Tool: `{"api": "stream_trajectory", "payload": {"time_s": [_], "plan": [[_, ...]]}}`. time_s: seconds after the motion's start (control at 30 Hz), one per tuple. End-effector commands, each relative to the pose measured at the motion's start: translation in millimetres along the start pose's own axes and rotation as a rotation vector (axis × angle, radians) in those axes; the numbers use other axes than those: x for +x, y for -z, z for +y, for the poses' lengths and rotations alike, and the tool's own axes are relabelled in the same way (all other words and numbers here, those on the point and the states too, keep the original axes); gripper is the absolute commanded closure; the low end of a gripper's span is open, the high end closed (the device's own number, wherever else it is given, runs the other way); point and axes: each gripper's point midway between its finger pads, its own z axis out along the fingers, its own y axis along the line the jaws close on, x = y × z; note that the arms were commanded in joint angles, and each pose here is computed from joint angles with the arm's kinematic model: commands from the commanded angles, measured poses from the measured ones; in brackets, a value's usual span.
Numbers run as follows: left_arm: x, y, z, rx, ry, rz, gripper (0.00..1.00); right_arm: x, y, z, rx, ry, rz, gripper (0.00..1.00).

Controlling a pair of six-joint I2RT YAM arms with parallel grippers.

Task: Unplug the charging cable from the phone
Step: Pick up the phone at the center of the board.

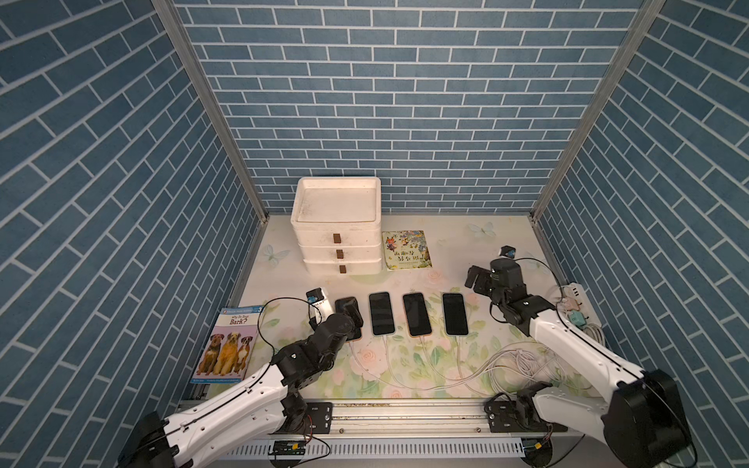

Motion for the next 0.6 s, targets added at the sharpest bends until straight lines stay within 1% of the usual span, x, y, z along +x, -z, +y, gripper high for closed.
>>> {"api": "stream_trajectory", "payload": {"time_s": [0.0, 0.07, 0.13, 0.23, 0.27, 0.33, 0.43, 0.57], "plan": [[19, 1, -11, -0.002, -0.020, 0.006, 0.11, 47, 2, -16, 0.136, 0.080, 0.130, 0.00], [29, 3, -27, 0.035, -0.044, 0.010, 0.10, 50, 4, -12, 0.092, 0.048, 0.113, 0.00], [36, 1, -39, 0.062, -0.053, 0.013, 0.08, 51, 8, 2, 0.005, 0.024, 0.124, 0.00], [42, -5, -55, 0.088, -0.067, 0.020, 0.07, 63, 6, 14, -0.052, 0.037, 0.200, 0.00], [45, -7, -62, 0.098, -0.082, 0.024, 0.05, 69, 5, 17, -0.067, 0.045, 0.229, 0.01], [49, -7, -76, 0.121, -0.104, 0.022, 0.01, 79, 4, 17, -0.075, 0.053, 0.268, 0.01], [56, -6, -88, 0.135, -0.125, 0.009, 0.00, 88, 4, 12, -0.060, 0.076, 0.302, 0.01], [69, -5, -84, 0.131, -0.091, 0.011, 0.00, 101, -2, 11, -0.060, 0.112, 0.352, 0.01]]}}
